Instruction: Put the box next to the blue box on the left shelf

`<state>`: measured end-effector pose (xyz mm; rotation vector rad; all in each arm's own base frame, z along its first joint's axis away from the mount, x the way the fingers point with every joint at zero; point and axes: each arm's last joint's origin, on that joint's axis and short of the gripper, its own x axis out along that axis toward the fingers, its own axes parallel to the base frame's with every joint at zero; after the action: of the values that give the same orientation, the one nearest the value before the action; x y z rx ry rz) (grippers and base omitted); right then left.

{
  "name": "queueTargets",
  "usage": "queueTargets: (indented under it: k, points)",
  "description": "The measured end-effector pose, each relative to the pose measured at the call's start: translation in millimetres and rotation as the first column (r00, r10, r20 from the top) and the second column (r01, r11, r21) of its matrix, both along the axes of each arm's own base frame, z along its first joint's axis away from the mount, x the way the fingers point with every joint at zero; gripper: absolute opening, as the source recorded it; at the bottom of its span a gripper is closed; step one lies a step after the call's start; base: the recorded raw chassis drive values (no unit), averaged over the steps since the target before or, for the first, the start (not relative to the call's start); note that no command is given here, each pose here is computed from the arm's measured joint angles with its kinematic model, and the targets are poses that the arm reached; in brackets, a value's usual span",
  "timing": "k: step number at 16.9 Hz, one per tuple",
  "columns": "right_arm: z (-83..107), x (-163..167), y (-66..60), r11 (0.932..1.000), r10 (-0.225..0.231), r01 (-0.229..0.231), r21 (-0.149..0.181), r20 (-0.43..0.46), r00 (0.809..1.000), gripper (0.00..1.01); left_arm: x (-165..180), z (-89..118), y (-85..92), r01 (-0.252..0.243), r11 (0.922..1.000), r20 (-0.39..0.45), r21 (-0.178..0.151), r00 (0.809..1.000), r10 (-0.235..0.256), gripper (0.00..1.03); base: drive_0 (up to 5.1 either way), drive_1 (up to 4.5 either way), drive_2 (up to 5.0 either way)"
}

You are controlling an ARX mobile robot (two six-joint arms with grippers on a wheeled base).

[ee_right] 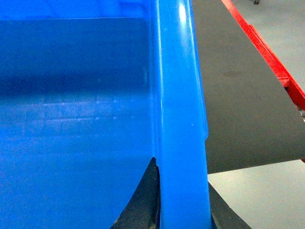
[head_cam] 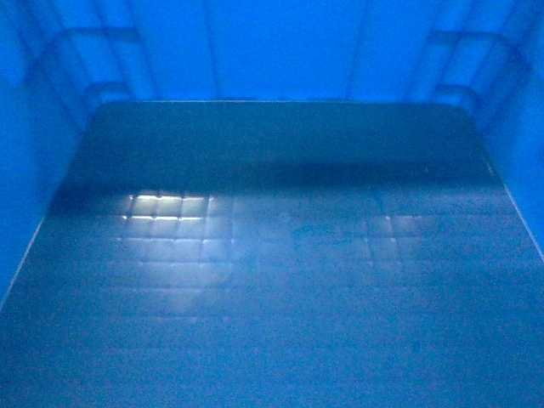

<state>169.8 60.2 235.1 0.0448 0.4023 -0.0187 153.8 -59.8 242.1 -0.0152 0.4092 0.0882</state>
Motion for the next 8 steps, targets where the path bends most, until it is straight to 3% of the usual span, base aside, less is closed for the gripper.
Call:
queueTargets:
  k: [8]
  points:
    - [0.0,0.1,0.0,1.0000,0.000,0.000,0.000,0.000,1.000,0.10,-0.1,0.0,0.1,-0.001,1.0000,0.000,0.001,1.000,0.001,0.09,0.0,0.00,0.0]
